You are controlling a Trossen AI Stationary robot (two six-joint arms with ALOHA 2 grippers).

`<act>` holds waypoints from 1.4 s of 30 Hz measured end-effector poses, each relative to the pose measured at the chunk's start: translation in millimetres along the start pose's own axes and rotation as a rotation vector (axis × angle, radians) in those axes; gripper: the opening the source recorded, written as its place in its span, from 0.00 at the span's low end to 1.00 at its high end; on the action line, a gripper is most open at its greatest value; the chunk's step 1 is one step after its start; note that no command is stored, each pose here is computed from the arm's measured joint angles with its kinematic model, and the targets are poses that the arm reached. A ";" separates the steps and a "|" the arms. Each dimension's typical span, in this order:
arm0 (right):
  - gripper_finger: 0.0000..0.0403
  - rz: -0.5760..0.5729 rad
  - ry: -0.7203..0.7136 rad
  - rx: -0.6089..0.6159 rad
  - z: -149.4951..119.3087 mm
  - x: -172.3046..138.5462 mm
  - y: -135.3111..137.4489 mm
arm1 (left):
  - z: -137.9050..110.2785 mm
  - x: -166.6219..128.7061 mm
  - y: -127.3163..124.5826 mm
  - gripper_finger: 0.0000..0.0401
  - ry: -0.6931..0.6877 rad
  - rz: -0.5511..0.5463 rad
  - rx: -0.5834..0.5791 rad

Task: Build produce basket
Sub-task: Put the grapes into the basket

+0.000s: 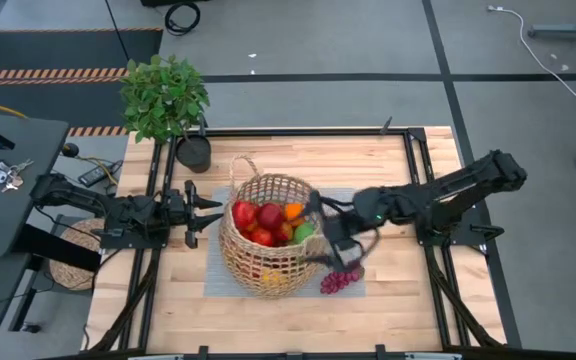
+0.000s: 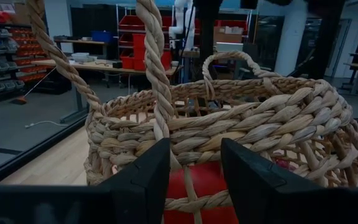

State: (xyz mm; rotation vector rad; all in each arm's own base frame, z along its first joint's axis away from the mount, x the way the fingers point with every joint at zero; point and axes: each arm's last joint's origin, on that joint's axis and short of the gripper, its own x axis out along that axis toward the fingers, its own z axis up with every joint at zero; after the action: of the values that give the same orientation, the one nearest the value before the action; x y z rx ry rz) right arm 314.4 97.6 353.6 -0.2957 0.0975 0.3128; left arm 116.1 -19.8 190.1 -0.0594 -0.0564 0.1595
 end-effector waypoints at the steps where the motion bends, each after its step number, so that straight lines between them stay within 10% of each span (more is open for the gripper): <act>1: 0.98 0.032 0.003 0.045 2.1 -2.4 5.8 | 0.0 0.0 0.0 0.37 0.000 0.000 0.000; 12: 0.98 0.249 0.430 0.441 -40.6 13.9 83.8 | 0.0 0.0 0.0 0.38 0.000 0.000 0.000; 19: 0.98 0.159 0.666 0.489 -71.1 18.8 123.0 | 0.0 0.0 0.0 0.37 0.000 0.000 0.000; 42: 0.87 -0.104 0.582 0.599 -202.0 -64.2 125.3 | 0.0 0.0 0.0 0.38 0.000 0.000 0.000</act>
State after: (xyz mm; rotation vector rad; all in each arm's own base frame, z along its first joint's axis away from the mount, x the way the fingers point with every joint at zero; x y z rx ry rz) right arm 204.0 132.1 136.3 0.2120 0.7326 0.0752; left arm 116.1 -19.8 190.1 -0.0592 -0.0560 0.1597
